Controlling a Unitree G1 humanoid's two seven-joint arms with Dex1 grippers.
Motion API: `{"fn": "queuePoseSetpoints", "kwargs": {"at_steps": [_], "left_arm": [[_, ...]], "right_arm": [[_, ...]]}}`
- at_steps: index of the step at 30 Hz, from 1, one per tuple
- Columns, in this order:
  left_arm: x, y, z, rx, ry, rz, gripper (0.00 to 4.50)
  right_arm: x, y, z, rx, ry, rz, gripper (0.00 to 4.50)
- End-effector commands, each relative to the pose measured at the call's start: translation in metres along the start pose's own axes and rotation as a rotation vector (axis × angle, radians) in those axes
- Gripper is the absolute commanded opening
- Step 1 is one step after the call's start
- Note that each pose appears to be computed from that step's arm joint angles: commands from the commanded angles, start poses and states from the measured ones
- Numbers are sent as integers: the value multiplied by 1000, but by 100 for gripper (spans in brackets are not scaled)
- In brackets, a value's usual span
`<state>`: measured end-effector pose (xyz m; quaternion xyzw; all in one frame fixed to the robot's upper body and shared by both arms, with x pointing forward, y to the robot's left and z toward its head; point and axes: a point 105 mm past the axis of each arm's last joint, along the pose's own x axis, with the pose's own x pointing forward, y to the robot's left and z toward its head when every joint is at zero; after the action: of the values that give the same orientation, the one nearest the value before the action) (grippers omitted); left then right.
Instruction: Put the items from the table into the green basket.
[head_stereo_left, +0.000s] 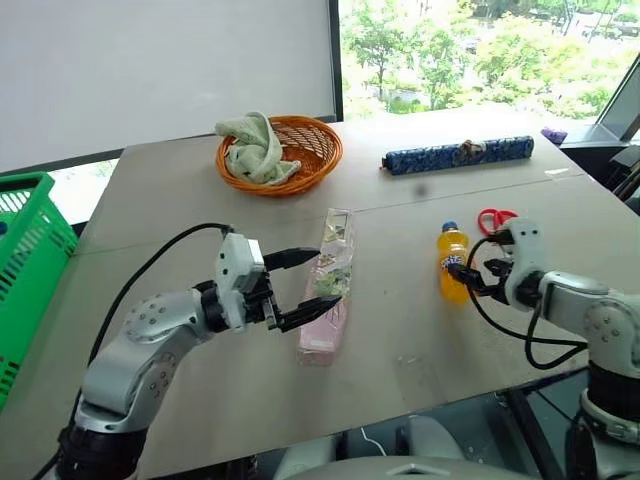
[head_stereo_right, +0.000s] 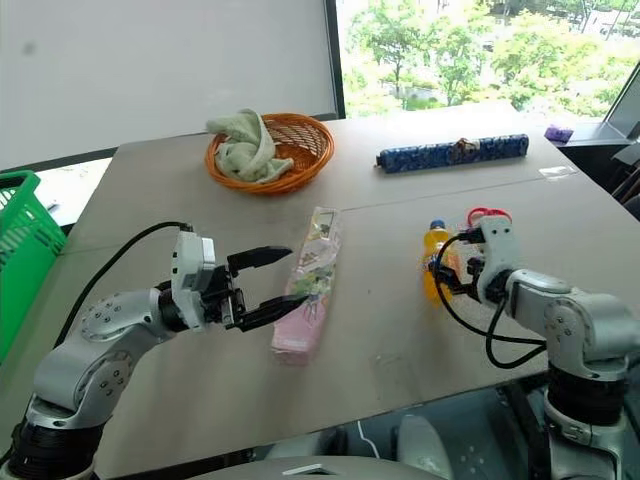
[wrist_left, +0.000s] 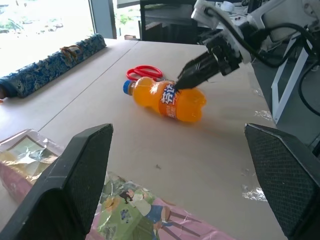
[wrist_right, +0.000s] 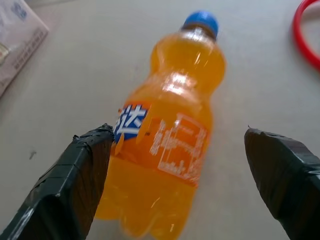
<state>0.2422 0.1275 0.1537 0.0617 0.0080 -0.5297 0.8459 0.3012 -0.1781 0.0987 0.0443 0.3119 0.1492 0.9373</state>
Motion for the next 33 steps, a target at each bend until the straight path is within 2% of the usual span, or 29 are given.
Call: {"fn": "queuePoseSetpoints", "kwargs": {"at_steps": [1,4,5,6,8,11,13,15,18,22,26,32,33], "left_arm": [[1,0,1,31,16,17,432],[0,0,1,18,16,33,432],[1,0,2,13,12,45,450],[1,0,3,3,9,51,450],[2,-1,4,-13,4,63,450],[-1,2,2,-35,27,123,450],[0,1,3,-98,18,133,450],[1,1,7,-236,-12,138,450],[8,-2,20,-577,-133,80,450],[16,3,33,-799,-222,43,450],[29,8,43,-929,-276,26,450],[32,20,55,-1005,-368,34,450],[31,22,53,-1003,-369,49,425]], "right_arm": [[7,-11,-3,-19,62,-61,448],[16,-4,-4,-57,110,-6,448],[19,-5,-6,-74,122,-10,407],[22,-6,-7,-91,133,-7,395],[24,-8,-7,-128,127,-14,335],[24,-14,1,-207,60,-35,328],[21,-6,13,-242,-34,22,328],[13,10,27,-311,-136,122,328],[-19,83,63,-349,-367,500,328],[-30,134,64,-504,-438,711,328],[-20,164,60,-700,-464,788,328],[-13,179,60,-788,-474,853,328],[-13,180,60,-792,-476,858,328]]}}
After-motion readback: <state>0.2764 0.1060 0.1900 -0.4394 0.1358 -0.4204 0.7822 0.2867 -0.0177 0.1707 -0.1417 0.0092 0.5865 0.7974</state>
